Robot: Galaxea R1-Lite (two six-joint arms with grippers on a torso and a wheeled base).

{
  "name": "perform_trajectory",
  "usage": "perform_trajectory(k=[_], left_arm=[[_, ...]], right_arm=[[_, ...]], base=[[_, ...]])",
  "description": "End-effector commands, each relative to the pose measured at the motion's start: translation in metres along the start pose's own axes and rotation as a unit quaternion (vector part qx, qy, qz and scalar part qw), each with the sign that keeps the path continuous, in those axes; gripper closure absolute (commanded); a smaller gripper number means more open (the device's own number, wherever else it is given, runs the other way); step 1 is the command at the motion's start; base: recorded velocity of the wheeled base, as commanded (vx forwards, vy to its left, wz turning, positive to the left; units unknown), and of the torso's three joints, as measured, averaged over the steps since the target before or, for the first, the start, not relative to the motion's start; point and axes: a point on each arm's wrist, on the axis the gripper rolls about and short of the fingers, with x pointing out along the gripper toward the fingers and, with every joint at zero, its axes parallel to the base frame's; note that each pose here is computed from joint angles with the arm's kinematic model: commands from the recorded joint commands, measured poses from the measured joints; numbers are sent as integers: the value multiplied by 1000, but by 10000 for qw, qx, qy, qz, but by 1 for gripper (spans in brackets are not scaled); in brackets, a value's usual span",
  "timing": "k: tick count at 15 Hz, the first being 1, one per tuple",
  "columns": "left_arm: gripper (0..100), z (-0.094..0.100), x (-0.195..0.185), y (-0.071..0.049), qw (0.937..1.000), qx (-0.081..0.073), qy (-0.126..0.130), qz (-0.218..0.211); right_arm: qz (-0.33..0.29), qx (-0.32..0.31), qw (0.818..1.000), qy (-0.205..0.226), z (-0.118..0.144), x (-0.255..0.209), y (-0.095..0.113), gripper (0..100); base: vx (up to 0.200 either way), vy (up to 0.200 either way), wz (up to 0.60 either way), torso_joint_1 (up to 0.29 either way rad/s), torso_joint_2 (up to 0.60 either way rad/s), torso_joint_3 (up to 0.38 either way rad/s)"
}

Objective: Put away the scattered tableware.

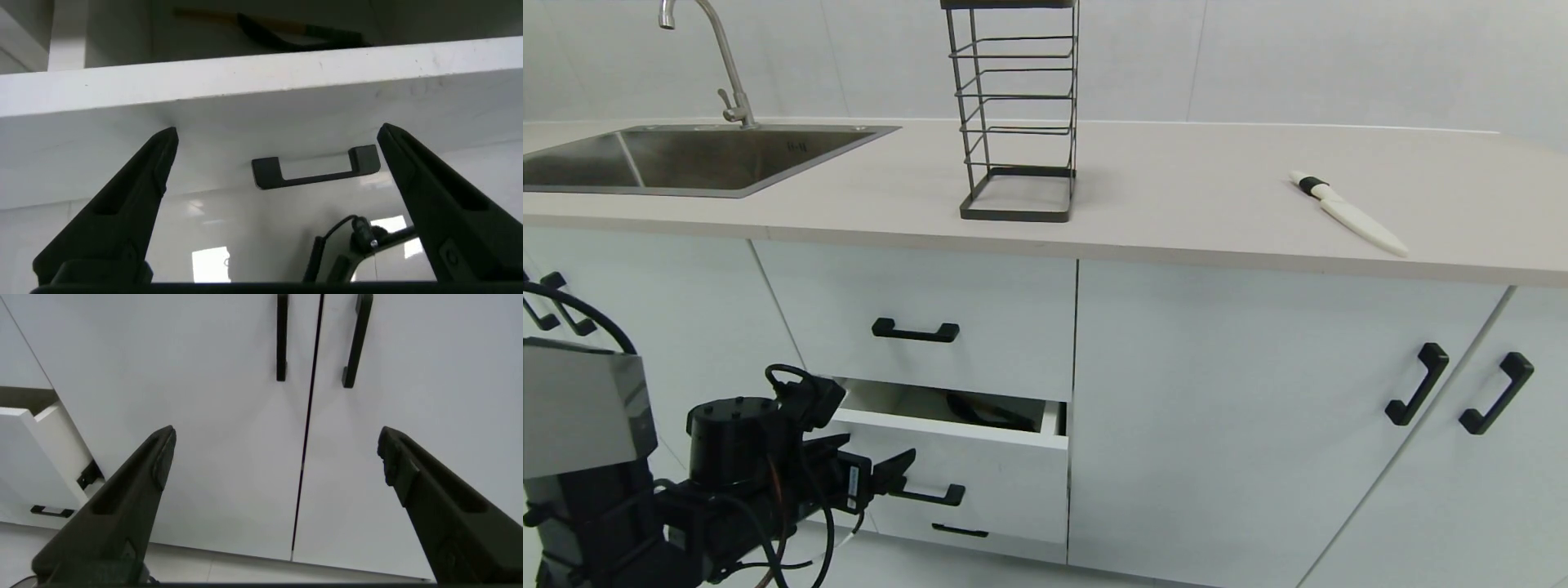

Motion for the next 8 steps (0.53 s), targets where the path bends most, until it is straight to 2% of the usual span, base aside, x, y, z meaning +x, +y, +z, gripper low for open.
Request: perform_trajectory(k=[1, 8], left_arm=[[0, 0, 11, 4, 10000, -11, -14, 23], [0, 8, 36, 6, 9996, 42, -271, 7]], right_arm=[[-7, 0, 10000, 7, 0, 0, 0, 0], [0, 0, 10000, 7, 0, 0, 0, 0]], base=[[0, 0, 0, 0, 0, 0], [0, 0, 0, 0, 0, 0]])
